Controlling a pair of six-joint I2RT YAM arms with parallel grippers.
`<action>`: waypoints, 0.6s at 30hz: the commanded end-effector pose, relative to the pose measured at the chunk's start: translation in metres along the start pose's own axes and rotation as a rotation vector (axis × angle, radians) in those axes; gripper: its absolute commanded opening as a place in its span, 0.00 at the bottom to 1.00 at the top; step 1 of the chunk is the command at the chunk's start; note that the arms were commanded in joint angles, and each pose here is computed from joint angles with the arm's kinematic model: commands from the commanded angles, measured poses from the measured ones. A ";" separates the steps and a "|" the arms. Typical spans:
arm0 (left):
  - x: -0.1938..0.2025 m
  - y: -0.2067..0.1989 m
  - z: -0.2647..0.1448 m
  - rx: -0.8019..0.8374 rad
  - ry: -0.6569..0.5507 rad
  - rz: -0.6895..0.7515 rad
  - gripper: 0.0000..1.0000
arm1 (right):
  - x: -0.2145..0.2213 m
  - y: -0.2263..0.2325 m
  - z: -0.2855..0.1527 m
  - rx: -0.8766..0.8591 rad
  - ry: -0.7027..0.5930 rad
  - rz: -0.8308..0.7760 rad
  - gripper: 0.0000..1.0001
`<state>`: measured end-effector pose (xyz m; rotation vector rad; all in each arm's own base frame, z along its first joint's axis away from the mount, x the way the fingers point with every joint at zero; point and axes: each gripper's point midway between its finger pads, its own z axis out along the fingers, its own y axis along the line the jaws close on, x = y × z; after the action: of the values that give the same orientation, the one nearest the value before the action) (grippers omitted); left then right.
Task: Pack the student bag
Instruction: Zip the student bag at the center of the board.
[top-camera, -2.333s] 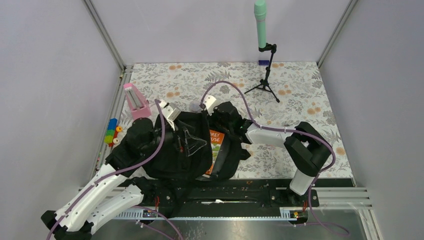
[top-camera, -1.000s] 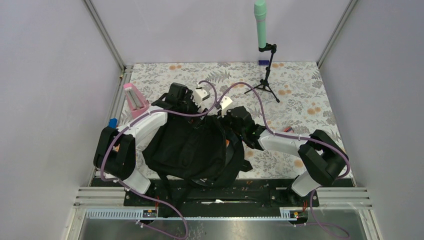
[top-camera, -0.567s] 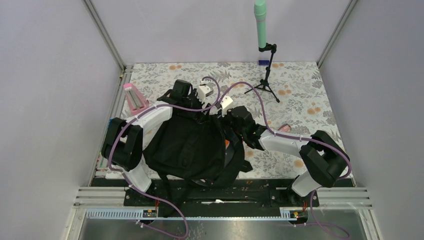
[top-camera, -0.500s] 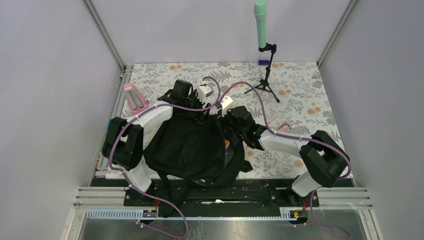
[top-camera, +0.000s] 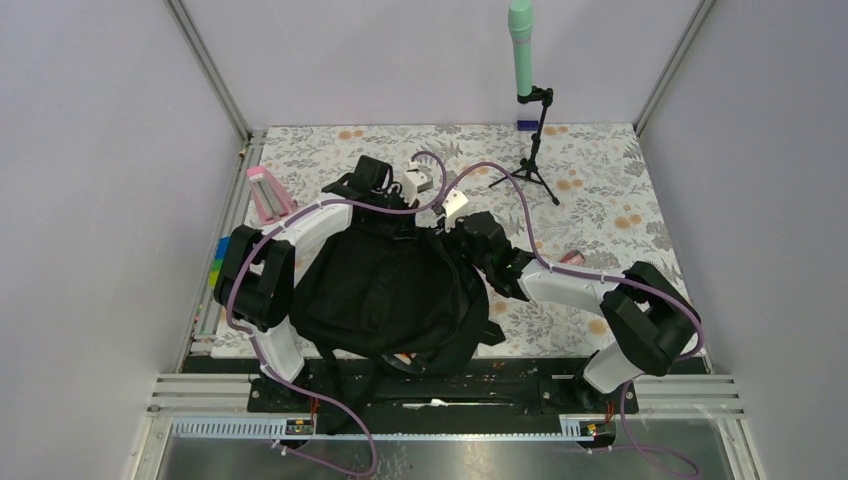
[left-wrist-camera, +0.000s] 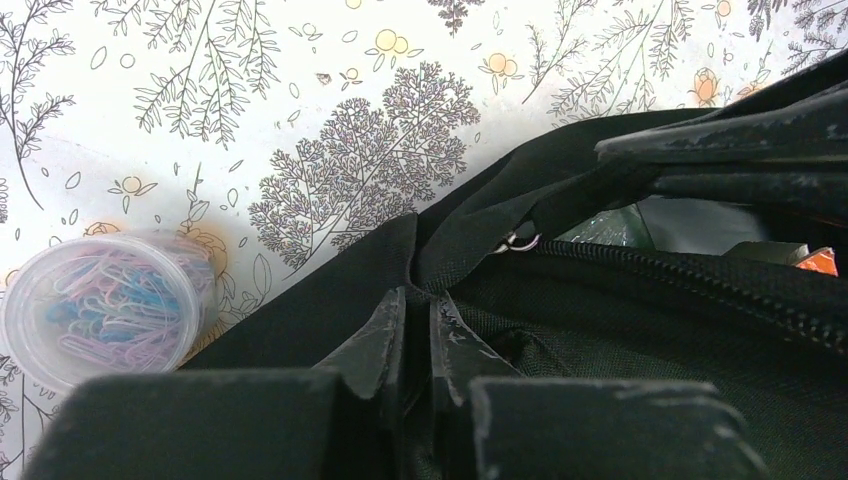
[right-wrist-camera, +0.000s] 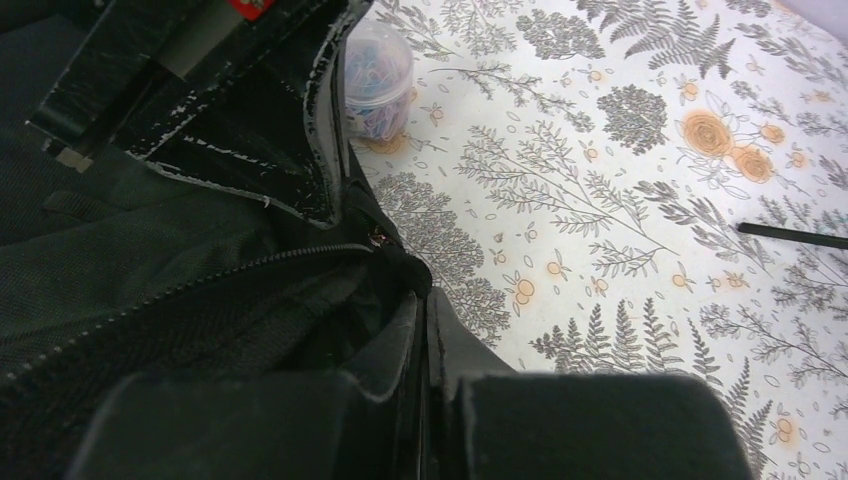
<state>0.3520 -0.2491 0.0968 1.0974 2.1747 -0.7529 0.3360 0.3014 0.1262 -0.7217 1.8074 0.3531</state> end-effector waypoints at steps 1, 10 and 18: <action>-0.027 0.018 -0.012 -0.089 -0.049 0.053 0.00 | -0.036 -0.024 -0.013 0.113 -0.107 0.025 0.00; -0.030 0.028 -0.027 -0.178 -0.034 0.070 0.00 | -0.037 -0.037 -0.031 0.179 -0.120 0.058 0.00; -0.031 0.055 -0.043 -0.355 -0.010 0.021 0.00 | -0.033 -0.044 -0.051 0.213 -0.124 0.083 0.00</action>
<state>0.3635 -0.2341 0.1001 1.0601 2.2262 -0.5824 0.3258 0.2646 0.1445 -0.5979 1.8027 0.2770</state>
